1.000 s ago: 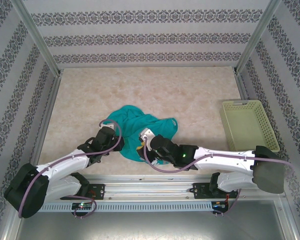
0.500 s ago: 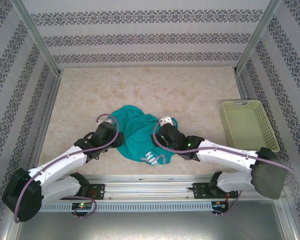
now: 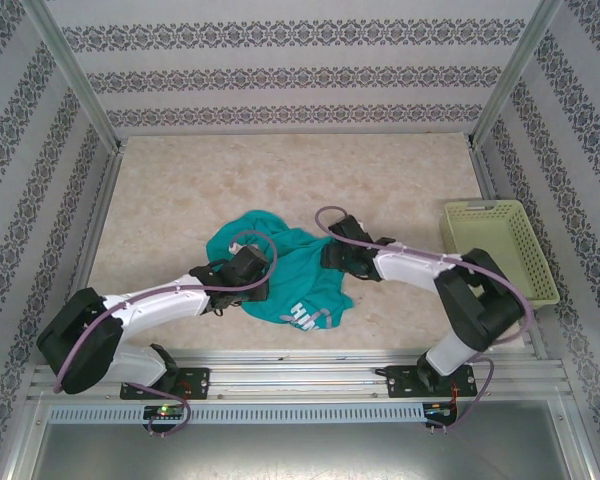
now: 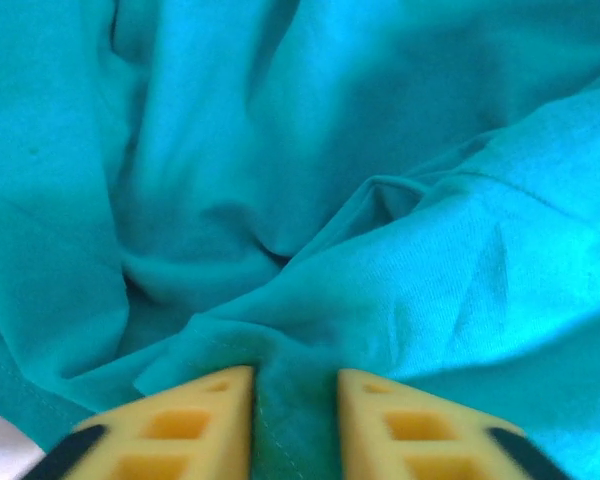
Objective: Fold the inside-out t-shirt
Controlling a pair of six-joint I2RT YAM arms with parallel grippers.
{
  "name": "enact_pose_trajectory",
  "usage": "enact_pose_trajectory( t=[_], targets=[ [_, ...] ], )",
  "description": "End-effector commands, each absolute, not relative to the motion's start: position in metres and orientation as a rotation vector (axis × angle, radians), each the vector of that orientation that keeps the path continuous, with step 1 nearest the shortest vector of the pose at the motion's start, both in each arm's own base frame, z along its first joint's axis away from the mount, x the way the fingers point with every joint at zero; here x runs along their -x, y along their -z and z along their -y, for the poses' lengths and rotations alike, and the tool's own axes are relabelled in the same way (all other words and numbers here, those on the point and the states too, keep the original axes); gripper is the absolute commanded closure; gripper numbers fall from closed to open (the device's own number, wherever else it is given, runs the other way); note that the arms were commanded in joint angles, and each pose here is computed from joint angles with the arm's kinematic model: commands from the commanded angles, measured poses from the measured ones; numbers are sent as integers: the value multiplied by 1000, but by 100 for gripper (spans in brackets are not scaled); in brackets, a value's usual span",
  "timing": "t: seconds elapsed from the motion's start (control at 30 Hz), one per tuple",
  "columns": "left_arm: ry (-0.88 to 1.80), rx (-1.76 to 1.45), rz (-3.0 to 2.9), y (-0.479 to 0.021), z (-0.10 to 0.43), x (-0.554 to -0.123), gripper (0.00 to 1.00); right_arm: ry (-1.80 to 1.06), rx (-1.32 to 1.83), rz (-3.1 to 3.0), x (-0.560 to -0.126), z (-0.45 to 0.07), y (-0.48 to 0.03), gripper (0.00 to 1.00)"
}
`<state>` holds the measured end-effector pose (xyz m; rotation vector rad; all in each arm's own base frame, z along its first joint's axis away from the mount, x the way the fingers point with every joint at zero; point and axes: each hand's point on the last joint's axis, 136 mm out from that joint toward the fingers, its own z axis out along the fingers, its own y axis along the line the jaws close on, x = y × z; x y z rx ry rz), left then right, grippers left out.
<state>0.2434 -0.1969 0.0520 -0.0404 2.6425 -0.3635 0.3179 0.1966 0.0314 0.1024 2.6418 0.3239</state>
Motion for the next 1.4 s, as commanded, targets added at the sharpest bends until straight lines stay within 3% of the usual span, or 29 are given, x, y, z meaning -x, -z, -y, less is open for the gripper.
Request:
enact_pose_trajectory(
  t=[0.0,0.07,0.1,0.13,0.43,0.57,0.67,0.8,0.97,1.0,1.07,1.17,1.23,1.37],
  targets=[
    [353,30,-2628,-54,199,-248,86,-445,-89,-2627,-337,-216,-38,61],
    [345,16,-2624,-58,198,-252,95,-439,-61,-2601,-341,-217,-49,89],
    [347,5,-2620,-62,200,-254,98,-416,-59,-2585,-343,-213,-56,98],
    [352,-12,-2611,-68,203,-258,100,-383,-48,-2561,-344,-208,-67,100],
    [454,-128,-2405,-181,241,-300,100,-68,25,-2215,-332,-138,-236,100],
    [452,-100,-2269,-232,228,-304,100,12,93,-2069,-310,-128,-315,100],
    [398,-36,-2228,-242,200,-304,100,67,194,-1979,-291,-145,-352,100],
    [291,104,-2315,-204,147,-303,99,-19,333,-1982,-275,-198,-347,100],
    [73,312,-2518,-128,79,-287,93,-280,519,-2132,-259,-303,-272,100],
    [49,362,-2549,-116,69,-283,88,-321,551,-2166,-254,-320,-256,94],
    [-12,454,-2605,-97,49,-272,70,-352,592,-2240,-248,-343,-226,64],
    [-84,505,-2613,-95,32,-262,60,-267,578,-2299,-249,-334,-201,44],
    [-30,487,-2594,-103,38,-264,47,-207,537,-2303,-253,-313,-198,37],
    [121,318,-2576,-121,87,-275,38,-200,368,-2333,-269,-261,-193,33]
  ],
)
